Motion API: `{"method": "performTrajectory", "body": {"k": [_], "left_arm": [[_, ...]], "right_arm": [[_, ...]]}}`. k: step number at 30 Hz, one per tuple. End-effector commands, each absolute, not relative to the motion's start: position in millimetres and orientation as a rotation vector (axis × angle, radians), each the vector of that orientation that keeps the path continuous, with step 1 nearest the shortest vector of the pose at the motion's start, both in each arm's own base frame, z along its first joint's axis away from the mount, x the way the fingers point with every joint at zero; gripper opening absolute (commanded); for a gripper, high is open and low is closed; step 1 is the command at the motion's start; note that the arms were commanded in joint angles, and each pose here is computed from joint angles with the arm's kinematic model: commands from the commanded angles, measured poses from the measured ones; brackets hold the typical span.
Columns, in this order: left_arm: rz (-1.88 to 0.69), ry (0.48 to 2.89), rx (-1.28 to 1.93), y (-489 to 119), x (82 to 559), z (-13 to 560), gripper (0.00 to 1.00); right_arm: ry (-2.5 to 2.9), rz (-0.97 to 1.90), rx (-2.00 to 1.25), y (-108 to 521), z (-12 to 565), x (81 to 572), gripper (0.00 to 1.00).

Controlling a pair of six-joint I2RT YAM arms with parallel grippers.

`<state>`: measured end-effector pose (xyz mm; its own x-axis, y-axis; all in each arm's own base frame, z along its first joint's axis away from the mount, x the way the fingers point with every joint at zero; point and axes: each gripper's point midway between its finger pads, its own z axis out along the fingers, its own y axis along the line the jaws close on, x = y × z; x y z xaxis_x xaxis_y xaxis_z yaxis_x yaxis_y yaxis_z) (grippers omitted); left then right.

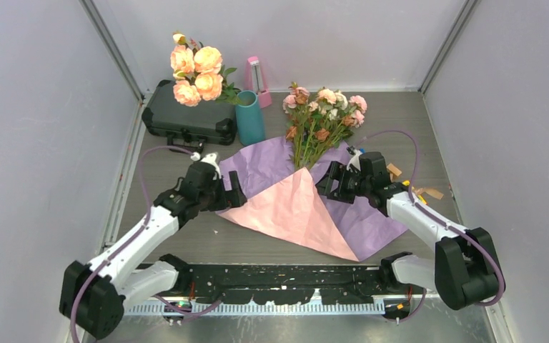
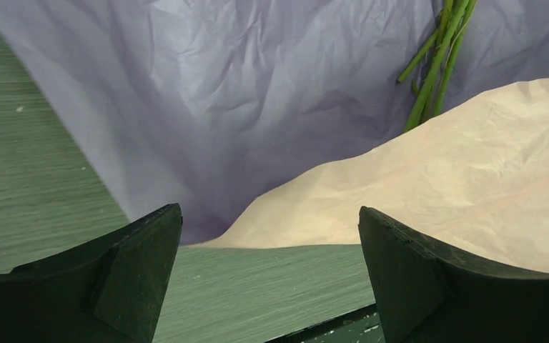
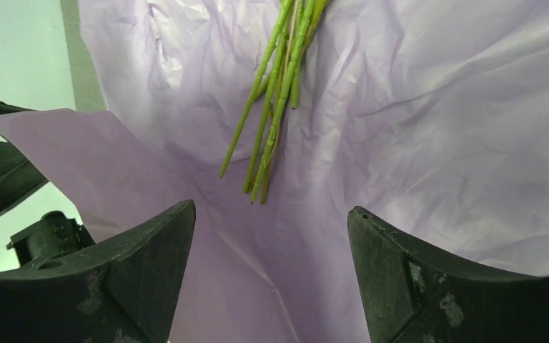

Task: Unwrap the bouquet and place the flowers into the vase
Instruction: Unfold the wrapping paper at the center of the board.

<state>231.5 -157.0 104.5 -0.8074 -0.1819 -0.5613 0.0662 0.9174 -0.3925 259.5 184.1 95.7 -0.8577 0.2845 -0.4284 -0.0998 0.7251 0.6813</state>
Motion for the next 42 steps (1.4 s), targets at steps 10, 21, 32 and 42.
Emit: {"method": "performTrajectory", "body": {"k": [10,21,32,42], "left_arm": [[-0.532,2.393,-0.344,-102,227,105,1.00],[-0.612,2.372,-0.446,-103,238,86,1.00],[-0.623,2.382,-0.526,-92,253,66,0.67],[-0.644,2.397,-0.543,-88,268,52,0.38]], "right_arm": [[2.172,1.189,0.024,201,171,252,0.85],[2.108,1.302,-0.042,217,189,242,0.86],[2.050,1.377,-0.097,226,214,233,0.86],[2.096,1.427,-0.194,249,211,208,0.84]]}}
